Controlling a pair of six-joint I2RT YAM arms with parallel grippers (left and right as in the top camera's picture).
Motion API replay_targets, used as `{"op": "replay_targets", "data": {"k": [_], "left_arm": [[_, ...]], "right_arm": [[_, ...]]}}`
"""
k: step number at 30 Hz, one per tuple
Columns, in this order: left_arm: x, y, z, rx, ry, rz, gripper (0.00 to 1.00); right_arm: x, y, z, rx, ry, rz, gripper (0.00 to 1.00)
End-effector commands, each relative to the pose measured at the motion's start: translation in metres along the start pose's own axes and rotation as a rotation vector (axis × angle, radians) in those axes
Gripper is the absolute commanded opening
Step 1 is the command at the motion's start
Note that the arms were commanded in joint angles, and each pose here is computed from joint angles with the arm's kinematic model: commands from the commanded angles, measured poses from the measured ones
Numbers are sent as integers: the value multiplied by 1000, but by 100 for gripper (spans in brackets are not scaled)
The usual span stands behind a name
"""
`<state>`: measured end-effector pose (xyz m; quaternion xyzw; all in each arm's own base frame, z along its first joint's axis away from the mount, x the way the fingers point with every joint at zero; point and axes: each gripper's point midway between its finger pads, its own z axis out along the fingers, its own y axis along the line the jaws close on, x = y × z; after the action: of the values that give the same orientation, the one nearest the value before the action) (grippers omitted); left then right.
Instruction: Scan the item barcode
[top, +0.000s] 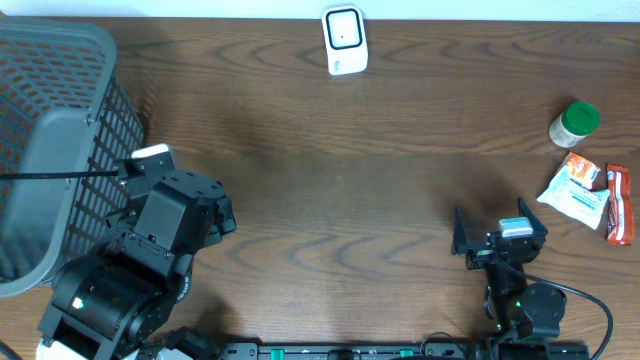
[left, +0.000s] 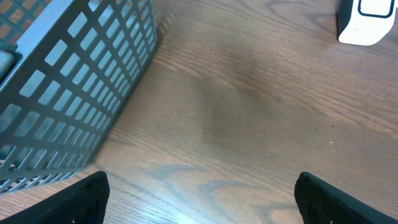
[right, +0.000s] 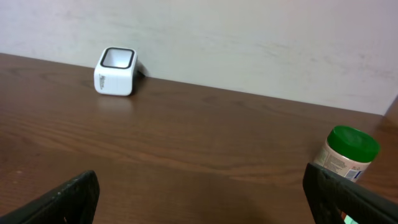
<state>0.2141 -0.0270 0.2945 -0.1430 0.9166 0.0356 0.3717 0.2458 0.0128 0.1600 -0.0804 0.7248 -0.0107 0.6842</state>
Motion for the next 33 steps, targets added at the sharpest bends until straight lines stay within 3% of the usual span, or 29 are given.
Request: {"op": "replay_targets", "data": {"k": [1, 20, 27, 33], "left_arm": [[-3, 3, -1, -14, -13, 1, 95], [-4, 6, -1, -29, -20, 31, 95], [-26, 13, 14, -46, -181, -97, 96], [-26, 4, 50, 127, -392, -153, 95]], "right_arm": [[0, 1, 0, -3, -1, 14, 99], [0, 1, 0, -3, -1, 14, 99], [0, 1, 0, -3, -1, 14, 99], [0, 1, 0, -3, -1, 14, 99]]}}
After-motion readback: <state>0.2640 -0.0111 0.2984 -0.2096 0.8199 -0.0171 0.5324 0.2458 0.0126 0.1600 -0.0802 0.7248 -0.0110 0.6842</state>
